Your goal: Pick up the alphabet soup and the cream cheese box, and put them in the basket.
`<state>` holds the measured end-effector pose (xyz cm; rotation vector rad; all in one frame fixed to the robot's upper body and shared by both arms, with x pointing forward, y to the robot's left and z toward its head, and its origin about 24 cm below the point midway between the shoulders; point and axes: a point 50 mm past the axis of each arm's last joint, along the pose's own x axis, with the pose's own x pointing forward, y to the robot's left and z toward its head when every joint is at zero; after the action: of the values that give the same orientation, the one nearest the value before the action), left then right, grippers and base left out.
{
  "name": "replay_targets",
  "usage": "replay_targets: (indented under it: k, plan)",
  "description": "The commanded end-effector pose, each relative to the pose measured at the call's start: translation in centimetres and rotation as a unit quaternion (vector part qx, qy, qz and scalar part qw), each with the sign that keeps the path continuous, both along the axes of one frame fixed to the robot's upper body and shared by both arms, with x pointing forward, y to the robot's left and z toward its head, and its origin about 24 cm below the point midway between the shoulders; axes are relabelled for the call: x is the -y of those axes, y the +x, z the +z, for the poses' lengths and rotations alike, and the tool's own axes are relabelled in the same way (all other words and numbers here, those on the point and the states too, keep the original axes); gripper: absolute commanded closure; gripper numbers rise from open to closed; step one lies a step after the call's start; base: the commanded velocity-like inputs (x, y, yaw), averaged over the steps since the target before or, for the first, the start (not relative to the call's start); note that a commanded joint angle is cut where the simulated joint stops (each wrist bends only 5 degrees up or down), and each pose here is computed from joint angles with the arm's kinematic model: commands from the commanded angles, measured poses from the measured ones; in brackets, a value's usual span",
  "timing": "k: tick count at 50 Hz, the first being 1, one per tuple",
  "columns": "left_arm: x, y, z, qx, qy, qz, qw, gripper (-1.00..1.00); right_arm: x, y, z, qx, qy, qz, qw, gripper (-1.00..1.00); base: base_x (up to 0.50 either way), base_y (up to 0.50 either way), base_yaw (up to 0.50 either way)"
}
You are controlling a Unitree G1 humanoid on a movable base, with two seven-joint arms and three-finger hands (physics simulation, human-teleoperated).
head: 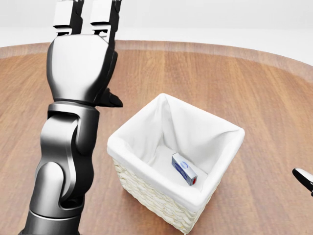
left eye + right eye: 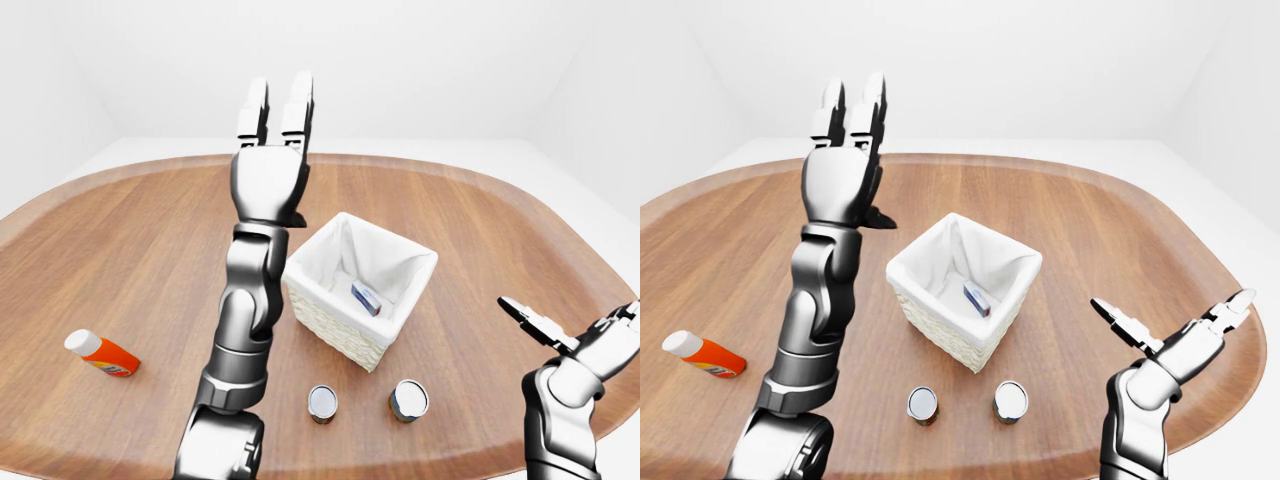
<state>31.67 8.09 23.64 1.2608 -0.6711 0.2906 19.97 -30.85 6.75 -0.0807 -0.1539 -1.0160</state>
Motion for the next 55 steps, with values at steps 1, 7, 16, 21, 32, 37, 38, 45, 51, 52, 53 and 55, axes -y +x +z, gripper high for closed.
replay_targets:
  k: [1,7,16,21,32,37,38,45,51,52,53,55]
  plan:
    - [-3.5,-2.1,-0.4,0.037,-0.051,0.016,0.998,-1.00,0.0,-0.1,0.1,0.002,-0.001,-0.001,1.000,-1.00,0.00,0.00,0.00]
    - [-5.3,-2.5,-0.7,0.047,-0.083,0.024,0.995,-1.00,0.0,-0.1,0.0,0.000,0.000,-0.001,1.000,-1.00,0.00,0.00,0.00]
    - [-8.3,-2.3,-2.6,0.025,-0.130,0.041,0.990,-1.00,0.1,-0.1,-0.1,-0.003,0.001,-0.002,1.000,-1.00,0.00,0.00,0.00]
    - [-10.3,-3.1,-3.3,0.023,-0.157,0.055,0.986,-1.00,0.1,0.0,-0.3,-0.007,0.002,-0.002,1.000,-1.00,0.00,0.00,0.00]
    - [-13.5,-5.4,-3.9,0.037,-0.198,0.083,0.976,-1.00,0.0,-0.1,-0.2,-0.005,-0.001,-0.002,1.000,-1.00,0.00,0.00,0.00]
    - [-14.7,-5.7,-4.4,0.039,-0.208,0.102,0.972,-1.00,0.0,-0.2,0.0,-0.002,-0.002,-0.002,1.000,-1.00,0.00,0.00,0.00]
    - [-14.8,-5.8,-4.4,0.040,-0.210,0.103,0.971,-1.00,0.0,-0.2,-0.1,-0.003,-0.002,-0.002,1.000,-1.00,0.00,0.00,0.00]
    - [-16.3,-6.6,-4.4,0.044,-0.218,0.119,0.968,-1.00,0.0,-0.2,-0.1,-0.004,-0.001,-0.002,1.000,-1.00,0.00,0.00,0.00]
    - [-16.7,-7.1,-3.8,0.051,-0.214,0.120,0.968,-1.00,0.0,-0.1,-0.1,-0.003,-0.002,-0.001,1.000,-1.00,0.00,0.00,0.00]
    - [-16.7,-7.1,-3.7,0.052,-0.212,0.120,0.968,-1.00,-0.1,-0.2,0.0,-0.001,-0.002,-0.001,1.000,-1.00,0.00,0.00,0.00]
    - [-16.7,-7.2,-3.7,0.052,-0.210,0.119,0.969,-1.00,-0.1,-0.1,-0.1,-0.007,-0.008,-0.001,1.000,-1.00,0.00,0.00,0.00]
    - [-16.7,-7.2,-3.7,0.050,-0.209,0.119,0.969,-1.00,0.0,-0.1,0.0,-0.004,-0.004,-0.001,1.000,-1.00,0.00,0.00,0.00]
